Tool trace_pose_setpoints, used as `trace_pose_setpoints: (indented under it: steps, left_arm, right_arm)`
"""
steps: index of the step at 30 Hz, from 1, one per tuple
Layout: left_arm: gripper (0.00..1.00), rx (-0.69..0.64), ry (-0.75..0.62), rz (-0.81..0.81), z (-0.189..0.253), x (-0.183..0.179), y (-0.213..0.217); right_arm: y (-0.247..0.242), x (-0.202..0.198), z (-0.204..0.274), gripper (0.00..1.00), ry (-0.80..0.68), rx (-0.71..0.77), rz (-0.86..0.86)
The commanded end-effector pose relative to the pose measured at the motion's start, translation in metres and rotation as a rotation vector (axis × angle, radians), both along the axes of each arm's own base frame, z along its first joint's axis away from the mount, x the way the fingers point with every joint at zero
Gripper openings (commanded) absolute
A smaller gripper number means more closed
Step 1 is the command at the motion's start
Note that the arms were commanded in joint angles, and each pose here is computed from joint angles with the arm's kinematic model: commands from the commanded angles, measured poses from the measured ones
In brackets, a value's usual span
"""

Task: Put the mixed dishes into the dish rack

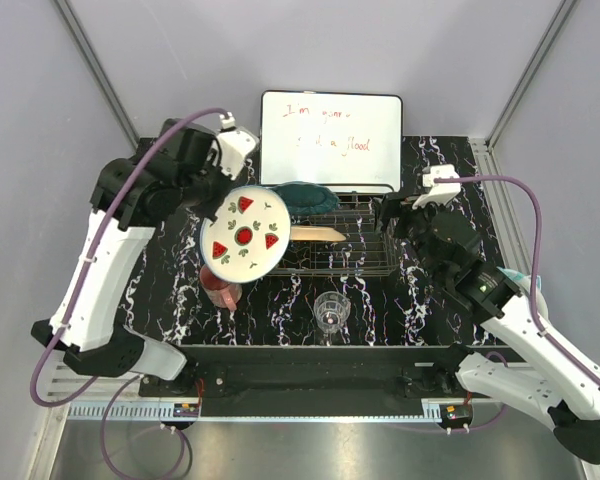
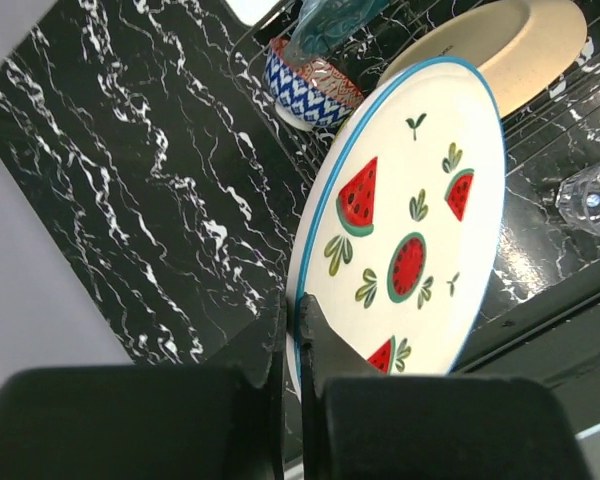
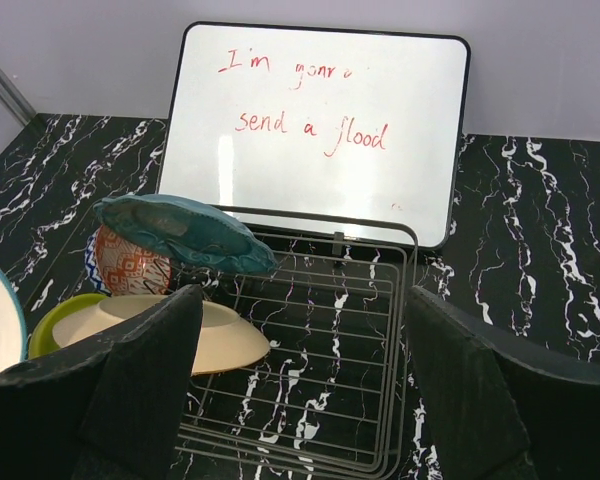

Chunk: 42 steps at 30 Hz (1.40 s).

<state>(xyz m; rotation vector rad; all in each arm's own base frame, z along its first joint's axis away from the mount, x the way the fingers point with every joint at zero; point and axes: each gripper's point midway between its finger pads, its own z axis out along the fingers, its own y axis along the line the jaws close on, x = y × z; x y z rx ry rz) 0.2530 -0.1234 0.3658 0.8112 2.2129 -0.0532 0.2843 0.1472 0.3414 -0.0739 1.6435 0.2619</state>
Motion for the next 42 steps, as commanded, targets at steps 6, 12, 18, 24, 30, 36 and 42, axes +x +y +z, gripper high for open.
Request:
trace_pose_setpoints:
  steps: [6,12,18,24,30,36,42]
  left_arm:
    - [0.00,0.105,-0.278,-0.134,0.045,0.008,-0.045]
    - [0.00,0.202,-0.397,-0.236,0.053,-0.002,-0.069]
    - [0.00,0.289,-0.496,-0.302,0.058,-0.014,-0.079]
    - [0.00,0.363,-0.623,-0.344,0.068,-0.023,-0.090]
    - [0.00,0.426,-0.753,-0.345,0.064,-0.024,-0.097]
    - [0.00,0.436,-0.783,-0.352,0.057,-0.023,-0.101]
    - [0.00,0.394,-0.805,-0.351,0.064,-0.024,-0.100]
  right_arm:
    - [-0.015,0.000,0.000,0.89,-0.006,-0.004,-0.067]
    - [-0.013,0.004,-0.005,0.90,0.008,-0.021,-0.074]
    - [-0.013,0.005,-0.008,0.90,0.014,-0.020,-0.078]
    - [-0.015,0.004,-0.008,0.90,0.013,-0.020,-0.087]
    - [-0.018,0.002,-0.009,0.89,0.012,-0.016,-0.095]
    - [0.008,-0.010,-0.012,0.95,-0.016,-0.035,0.100]
    - [0.043,-0.037,-0.016,0.99,-0.331,-0.062,0.384]
